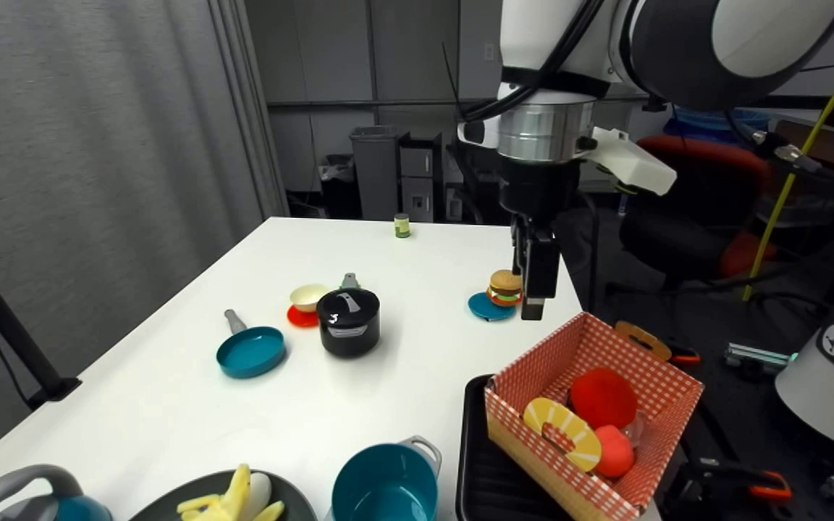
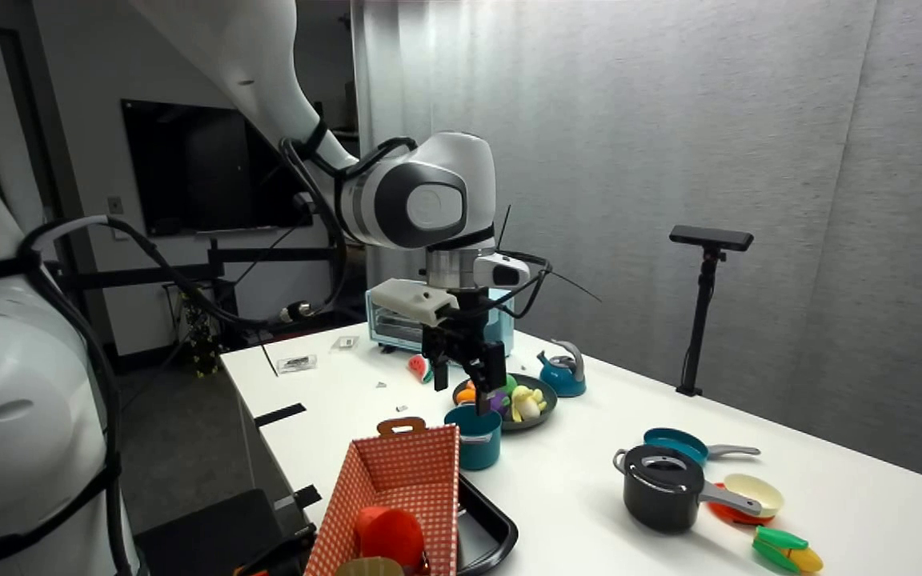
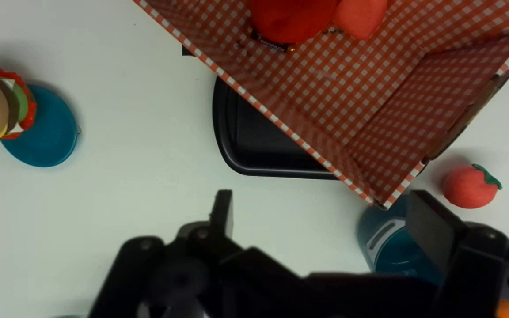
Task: Pick up the lid from the table and put it on the black pot
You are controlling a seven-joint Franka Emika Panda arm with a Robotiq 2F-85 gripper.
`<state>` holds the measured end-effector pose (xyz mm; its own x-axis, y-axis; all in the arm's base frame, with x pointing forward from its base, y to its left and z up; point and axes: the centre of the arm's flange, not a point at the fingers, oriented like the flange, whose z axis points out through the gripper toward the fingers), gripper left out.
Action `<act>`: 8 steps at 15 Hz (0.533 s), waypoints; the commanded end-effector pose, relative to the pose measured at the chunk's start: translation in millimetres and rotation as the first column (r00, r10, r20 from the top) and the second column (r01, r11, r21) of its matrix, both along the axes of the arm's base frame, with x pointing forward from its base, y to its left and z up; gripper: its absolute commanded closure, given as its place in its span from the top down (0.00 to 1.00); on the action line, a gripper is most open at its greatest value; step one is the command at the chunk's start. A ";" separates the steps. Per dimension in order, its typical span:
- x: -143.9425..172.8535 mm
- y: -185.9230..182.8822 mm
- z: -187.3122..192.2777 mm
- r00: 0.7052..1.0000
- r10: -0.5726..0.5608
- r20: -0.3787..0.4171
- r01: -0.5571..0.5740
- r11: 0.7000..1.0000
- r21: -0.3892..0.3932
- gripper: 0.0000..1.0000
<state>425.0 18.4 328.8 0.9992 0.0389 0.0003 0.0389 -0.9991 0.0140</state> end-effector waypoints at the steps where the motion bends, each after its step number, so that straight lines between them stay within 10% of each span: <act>1: -27.0 1.6 5.0 1.000 0.002 0.031 -0.003 1.000 0.004 1.00; 8: -25.1 5.2 -3.2 1.000 0.012 0.002 -0.012 1.000 -0.002 1.00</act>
